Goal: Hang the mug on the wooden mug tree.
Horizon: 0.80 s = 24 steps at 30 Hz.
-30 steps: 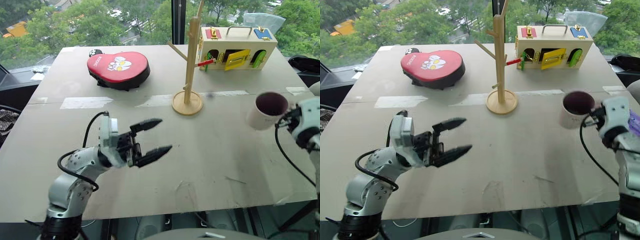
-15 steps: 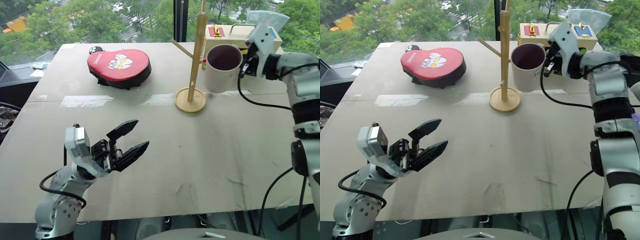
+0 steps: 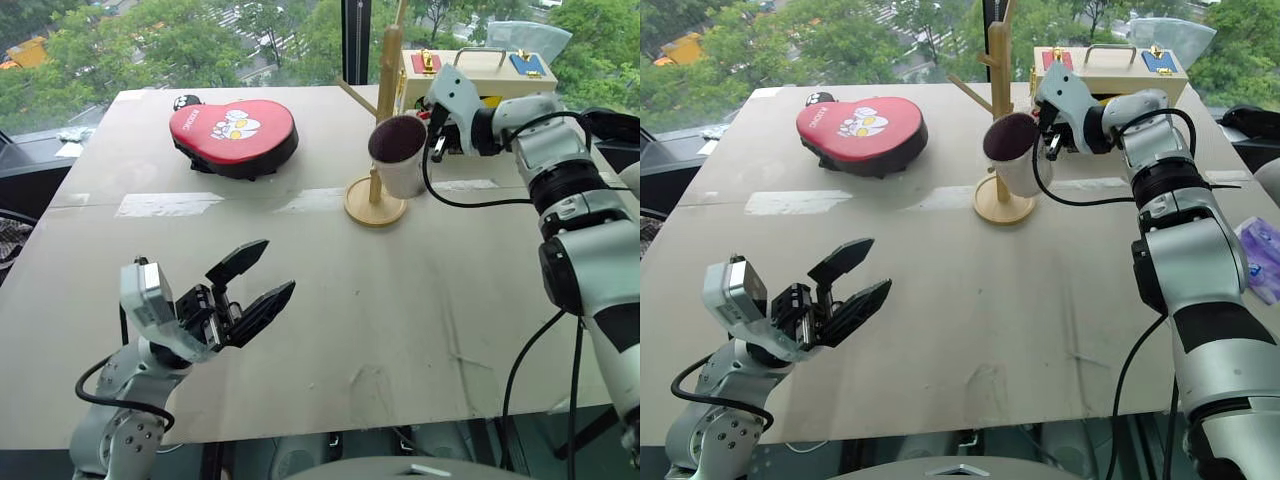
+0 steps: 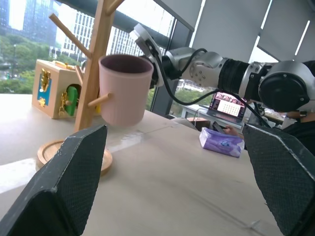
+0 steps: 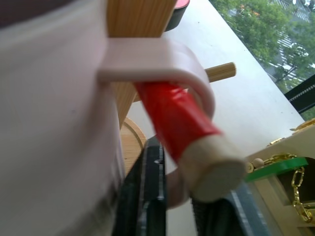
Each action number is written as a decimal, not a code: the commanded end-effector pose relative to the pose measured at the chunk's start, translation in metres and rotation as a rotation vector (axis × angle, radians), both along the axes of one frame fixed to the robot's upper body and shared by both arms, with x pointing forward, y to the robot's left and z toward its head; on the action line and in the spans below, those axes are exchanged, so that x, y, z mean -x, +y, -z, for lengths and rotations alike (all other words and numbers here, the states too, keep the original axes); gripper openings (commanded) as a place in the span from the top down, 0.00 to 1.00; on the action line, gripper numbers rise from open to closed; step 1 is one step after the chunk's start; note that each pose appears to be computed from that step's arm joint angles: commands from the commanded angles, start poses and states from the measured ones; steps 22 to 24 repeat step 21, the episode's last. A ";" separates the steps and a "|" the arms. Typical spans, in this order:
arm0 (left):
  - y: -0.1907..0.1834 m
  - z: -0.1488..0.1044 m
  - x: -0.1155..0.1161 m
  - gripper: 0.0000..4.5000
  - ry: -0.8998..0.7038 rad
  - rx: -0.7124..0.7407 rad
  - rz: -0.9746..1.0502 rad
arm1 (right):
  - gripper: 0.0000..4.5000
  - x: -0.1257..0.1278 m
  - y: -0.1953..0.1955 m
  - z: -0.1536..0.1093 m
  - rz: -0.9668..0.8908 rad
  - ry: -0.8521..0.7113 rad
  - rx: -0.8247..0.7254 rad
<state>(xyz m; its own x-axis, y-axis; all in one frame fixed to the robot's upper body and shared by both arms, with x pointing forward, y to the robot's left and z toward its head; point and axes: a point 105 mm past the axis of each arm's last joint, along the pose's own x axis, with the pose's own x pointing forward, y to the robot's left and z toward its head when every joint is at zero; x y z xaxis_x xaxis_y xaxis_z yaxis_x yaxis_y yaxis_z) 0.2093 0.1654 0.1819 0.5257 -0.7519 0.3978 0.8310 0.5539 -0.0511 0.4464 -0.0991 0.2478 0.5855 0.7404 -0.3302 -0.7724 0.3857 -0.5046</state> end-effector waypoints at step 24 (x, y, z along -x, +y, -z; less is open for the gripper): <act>0.026 0.049 -0.010 0.00 0.201 -0.302 -0.217 | 0.28 0.171 -0.142 0.087 0.317 0.091 -0.267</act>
